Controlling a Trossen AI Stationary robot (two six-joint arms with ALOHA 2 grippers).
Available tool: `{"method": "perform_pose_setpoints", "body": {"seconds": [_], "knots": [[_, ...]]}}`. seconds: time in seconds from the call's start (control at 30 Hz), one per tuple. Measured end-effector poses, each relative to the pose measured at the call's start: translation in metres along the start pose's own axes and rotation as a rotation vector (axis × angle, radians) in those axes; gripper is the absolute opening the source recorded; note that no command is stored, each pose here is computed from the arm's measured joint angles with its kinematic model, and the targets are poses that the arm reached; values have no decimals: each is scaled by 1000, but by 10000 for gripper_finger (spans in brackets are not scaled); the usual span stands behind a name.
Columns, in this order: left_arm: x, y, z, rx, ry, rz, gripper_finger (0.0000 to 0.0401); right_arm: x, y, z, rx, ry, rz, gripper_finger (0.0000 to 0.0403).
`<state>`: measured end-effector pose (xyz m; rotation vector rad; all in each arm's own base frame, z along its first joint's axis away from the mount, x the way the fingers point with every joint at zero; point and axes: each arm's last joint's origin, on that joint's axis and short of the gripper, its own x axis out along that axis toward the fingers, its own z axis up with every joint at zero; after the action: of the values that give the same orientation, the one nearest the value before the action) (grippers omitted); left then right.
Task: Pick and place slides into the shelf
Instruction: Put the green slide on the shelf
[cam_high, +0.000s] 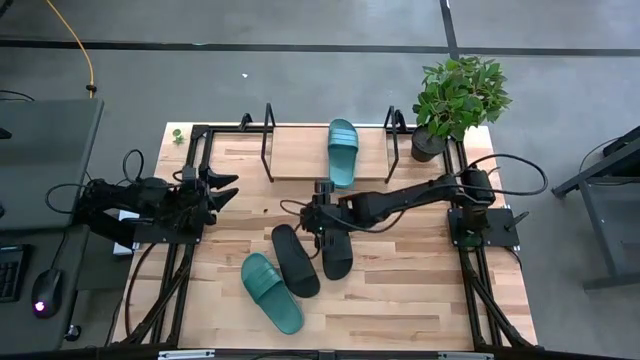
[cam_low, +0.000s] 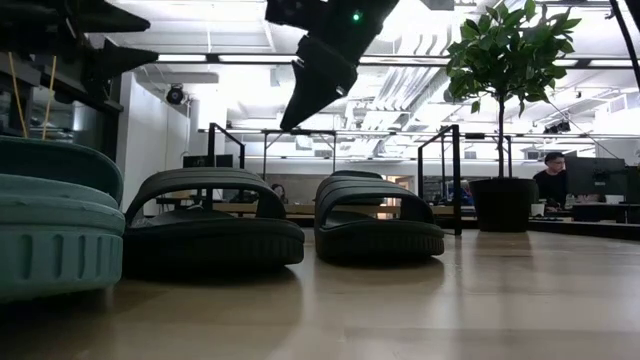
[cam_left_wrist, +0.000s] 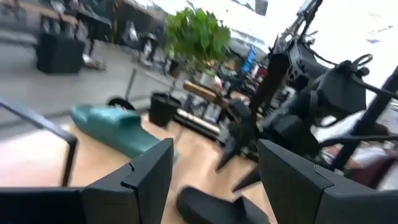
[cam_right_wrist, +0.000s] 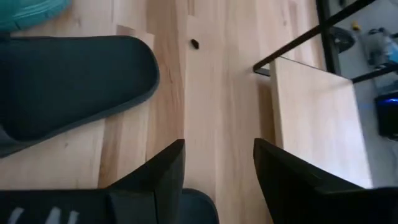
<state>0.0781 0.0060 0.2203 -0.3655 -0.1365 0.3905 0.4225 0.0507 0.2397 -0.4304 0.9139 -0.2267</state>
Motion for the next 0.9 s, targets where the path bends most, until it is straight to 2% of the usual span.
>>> {"method": "perform_pose_setpoints", "body": {"seconds": [0.27, 0.47, 0.9], "knots": [[-2, 2, -16, -152, 209, -77, 216, -7, 12, 2, -26, -3, -81, 181], [-4, 3, -25, -232, 337, -103, 216, -12, 19, 5, 20, -32, -71, 181], [-4, 4, -42, -258, 473, -187, 216, -19, 31, 10, 14, -81, -57, 181]]}}
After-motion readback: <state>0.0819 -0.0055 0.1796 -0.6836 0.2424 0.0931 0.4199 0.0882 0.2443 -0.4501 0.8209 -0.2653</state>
